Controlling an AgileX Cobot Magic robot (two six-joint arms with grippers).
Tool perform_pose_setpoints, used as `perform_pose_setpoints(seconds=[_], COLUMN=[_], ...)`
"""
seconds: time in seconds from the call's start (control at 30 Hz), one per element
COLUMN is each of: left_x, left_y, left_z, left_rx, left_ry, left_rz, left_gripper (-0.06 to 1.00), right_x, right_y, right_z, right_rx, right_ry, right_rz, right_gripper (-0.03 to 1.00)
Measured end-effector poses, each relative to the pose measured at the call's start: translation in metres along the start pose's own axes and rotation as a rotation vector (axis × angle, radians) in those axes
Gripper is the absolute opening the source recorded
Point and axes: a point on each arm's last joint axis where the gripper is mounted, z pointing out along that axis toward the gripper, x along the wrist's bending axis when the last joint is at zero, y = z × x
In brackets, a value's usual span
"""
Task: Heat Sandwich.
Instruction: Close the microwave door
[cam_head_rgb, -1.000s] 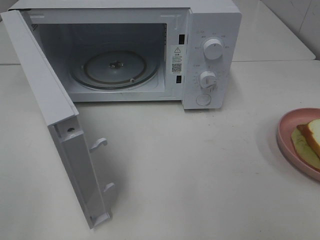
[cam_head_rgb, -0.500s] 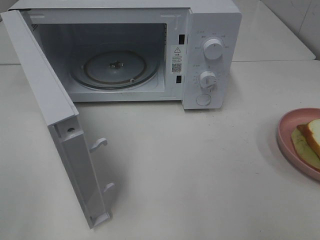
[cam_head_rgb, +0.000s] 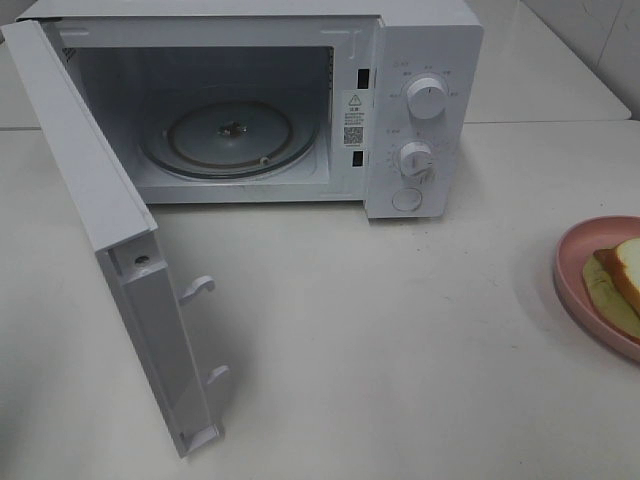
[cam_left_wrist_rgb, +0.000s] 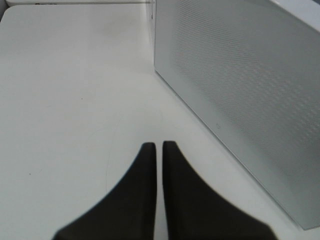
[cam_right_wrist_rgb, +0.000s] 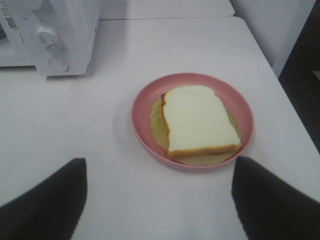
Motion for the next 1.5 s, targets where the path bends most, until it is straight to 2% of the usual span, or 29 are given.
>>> perform_pose_setpoints(seconds=[0.1,0.23,0.4,0.53,0.83,1.0,1.2,1.47,1.5], left_x=[0.003,0.005,0.009,0.012,0.016,0.017,0.012,0.0,0.0], left_y=[0.0,-0.003,-0.013,-0.02,-0.012,-0.012,-0.016,-0.011,-0.011], left_z=[0.02,0.039,0.068,0.09,0.128,0.139,0.156,0.179,0.179], left_rx=[0.034,0.026,-0.041,-0.134,-0.305,-0.325,-0.326,-0.332,-0.332], left_ry=[0.017,0.032,0.049,0.061,0.081,0.084,0.019,-0.131,-0.131], left_rz=[0.009,0.017,0.027,0.029,0.036,0.033,0.049,0.074,0.074], left_gripper=[0.0,0.0,0.0,0.0,0.0,0.0,0.0,0.0,0.0], right_x=[0.0,0.0,0.0,0.0,0.0,0.0,0.0,0.0,0.0], right_y=[0.0,0.0,0.0,0.0,0.0,0.0,0.0,0.0,0.0], right_z=[0.0,0.0,0.0,0.0,0.0,0.0,0.0,0.0,0.0], right_rx=[0.0,0.0,0.0,0.0,0.0,0.0,0.0,0.0,0.0], right_ry=[0.0,0.0,0.0,0.0,0.0,0.0,0.0,0.0,0.0], right_rz=[0.0,0.0,0.0,0.0,0.0,0.0,0.0,0.0,0.0], right_gripper=[0.77,0.77,0.77,0.77,0.77,0.77,0.77,0.77,0.77])
